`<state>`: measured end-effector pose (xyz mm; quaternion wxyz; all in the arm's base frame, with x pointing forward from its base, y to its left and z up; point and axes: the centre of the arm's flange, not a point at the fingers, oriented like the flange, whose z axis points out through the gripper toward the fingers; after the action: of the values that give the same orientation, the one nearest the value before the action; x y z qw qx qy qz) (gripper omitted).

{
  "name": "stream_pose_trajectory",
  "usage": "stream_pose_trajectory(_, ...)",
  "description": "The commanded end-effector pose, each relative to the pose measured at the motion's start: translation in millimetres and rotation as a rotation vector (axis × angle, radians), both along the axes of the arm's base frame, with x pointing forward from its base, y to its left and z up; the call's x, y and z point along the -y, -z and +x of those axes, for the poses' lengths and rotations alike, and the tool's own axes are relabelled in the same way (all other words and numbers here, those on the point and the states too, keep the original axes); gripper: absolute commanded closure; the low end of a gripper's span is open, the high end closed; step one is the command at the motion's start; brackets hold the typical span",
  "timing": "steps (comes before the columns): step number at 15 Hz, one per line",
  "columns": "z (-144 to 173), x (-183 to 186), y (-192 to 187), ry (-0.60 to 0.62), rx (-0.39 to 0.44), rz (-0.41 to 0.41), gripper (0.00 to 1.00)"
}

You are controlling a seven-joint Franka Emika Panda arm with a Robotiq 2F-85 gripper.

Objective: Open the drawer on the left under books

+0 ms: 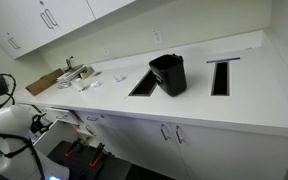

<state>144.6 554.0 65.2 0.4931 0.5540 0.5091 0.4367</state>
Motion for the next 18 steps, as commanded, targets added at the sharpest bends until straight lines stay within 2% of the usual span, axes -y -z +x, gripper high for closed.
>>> stream_pose_trajectory(1, 9.5, -43.6, 20.8, 0.05, 0.042, 0.076, 0.0)
stream_pose_trajectory(2, 5.3, -16.4, 11.3, 0.019, 0.015, 0.038, 0.0)
stream_pose_trajectory(7, 10.6, -31.9, 17.0, 0.038, 0.02, 0.067, 0.0)
stream_pose_trajectory(12, 45.5, -38.3, 34.1, 0.055, 0.012, 0.071, 0.0)
stream_pose_trajectory(18, 70.2, -60.0, 58.7, 0.023, -0.057, 0.114, 0.0)
